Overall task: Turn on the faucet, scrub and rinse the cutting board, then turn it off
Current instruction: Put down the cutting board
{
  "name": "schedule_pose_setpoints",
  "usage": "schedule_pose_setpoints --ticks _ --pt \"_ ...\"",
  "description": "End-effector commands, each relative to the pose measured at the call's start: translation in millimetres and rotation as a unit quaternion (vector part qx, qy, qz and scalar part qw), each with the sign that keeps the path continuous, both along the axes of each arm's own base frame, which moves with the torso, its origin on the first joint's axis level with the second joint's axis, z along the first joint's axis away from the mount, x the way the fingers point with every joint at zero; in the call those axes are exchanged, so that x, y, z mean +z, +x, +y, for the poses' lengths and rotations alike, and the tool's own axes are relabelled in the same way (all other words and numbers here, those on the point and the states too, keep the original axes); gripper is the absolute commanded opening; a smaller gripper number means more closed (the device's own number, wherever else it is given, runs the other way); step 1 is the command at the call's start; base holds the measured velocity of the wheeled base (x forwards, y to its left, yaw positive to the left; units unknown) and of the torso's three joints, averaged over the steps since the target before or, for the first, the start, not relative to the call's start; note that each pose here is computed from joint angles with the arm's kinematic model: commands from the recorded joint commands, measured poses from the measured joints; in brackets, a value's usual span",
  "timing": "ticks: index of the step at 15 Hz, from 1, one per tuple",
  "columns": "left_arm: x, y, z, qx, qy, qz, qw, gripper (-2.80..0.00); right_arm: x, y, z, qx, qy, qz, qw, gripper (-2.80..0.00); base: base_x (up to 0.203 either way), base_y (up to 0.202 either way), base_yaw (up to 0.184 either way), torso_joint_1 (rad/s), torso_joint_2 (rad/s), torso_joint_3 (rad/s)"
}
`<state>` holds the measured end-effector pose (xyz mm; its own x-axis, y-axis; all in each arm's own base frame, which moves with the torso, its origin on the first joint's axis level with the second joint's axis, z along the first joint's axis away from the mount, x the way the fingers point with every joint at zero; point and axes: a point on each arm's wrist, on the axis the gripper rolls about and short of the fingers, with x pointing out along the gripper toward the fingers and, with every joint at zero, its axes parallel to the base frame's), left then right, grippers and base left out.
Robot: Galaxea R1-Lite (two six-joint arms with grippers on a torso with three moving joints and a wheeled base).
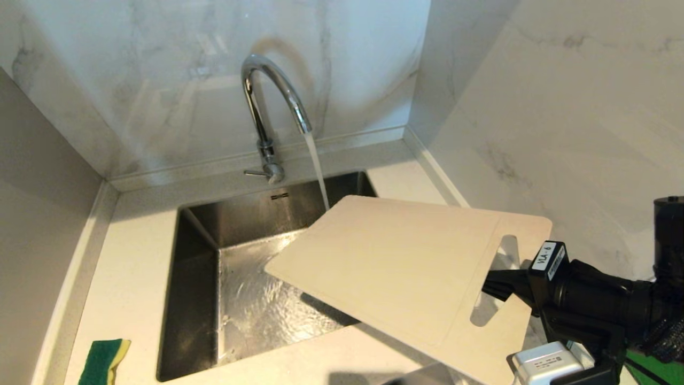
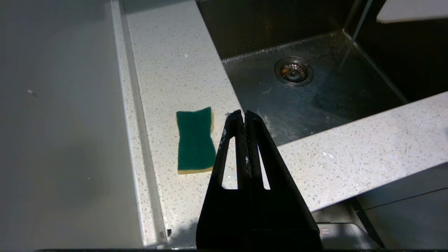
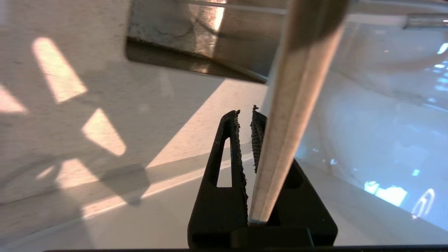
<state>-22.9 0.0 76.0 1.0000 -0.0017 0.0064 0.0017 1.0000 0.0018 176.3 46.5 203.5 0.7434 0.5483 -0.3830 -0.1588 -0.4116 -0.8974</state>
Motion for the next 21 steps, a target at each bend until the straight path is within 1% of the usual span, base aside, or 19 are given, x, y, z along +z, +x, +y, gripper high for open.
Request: schedule_pose_setpoints --ticks 1,2,4,6,8,12,16,18,21 --pt "0 0 0 0.0 0.0 0.001 1.0 -2.8 -5 -2 -2 -0.004 -0.005 0.005 1.0 -2.8 0.0 0.0 0.0 0.0 0.0 0.0" --pt "0 0 0 0.0 0.0 0.0 1.0 -2.8 -5 -1 -3 -0.008 -0.006 0.007 1.0 -2.8 0.0 0.0 0.0 0.0 0.0 0.0" --pt "0 0 0 0.0 0.0 0.0 1.0 -2.8 -11 -1 -10 -0.038 -0.008 0.02 0.999 -2.8 0.0 0.0 0.0 0.0 0.0 0.0" --pt "0 0 0 0.0 0.0 0.001 1.0 -2.8 -20 -6 -15 -0.074 0.015 0.052 0.996 -2.8 0.0 0.0 0.0 0.0 0.0 0.0" --pt "0 0 0 0.0 0.0 0.001 1.0 -2.8 -22 -7 -19 -0.091 0.018 0.057 0.994 -2.8 0.0 0.0 0.0 0.0 0.0 0.0" --pt "0 0 0 0.0 0.0 0.001 1.0 -2.8 -22 -4 -29 -0.138 0.009 0.055 0.989 -2.8 0.0 0.0 0.0 0.0 0.0 0.0" --pt "0 0 0 0.0 0.0 0.0 1.0 -2.8 -19 -3 -32 -0.151 -0.008 0.039 0.988 -2.8 0.0 0.0 0.0 0.0 0.0 0.0" --pt "0 0 0 0.0 0.0 0.001 1.0 -2.8 -15 -2 -36 -0.162 -0.019 0.021 0.986 -2.8 0.0 0.0 0.0 0.0 0.0 0.0" --pt "0 0 0 0.0 0.0 0.001 1.0 -2.8 -8 1 -37 -0.175 -0.027 0.003 0.984 -2.8 0.0 0.0 0.0 0.0 0.0 0.0"
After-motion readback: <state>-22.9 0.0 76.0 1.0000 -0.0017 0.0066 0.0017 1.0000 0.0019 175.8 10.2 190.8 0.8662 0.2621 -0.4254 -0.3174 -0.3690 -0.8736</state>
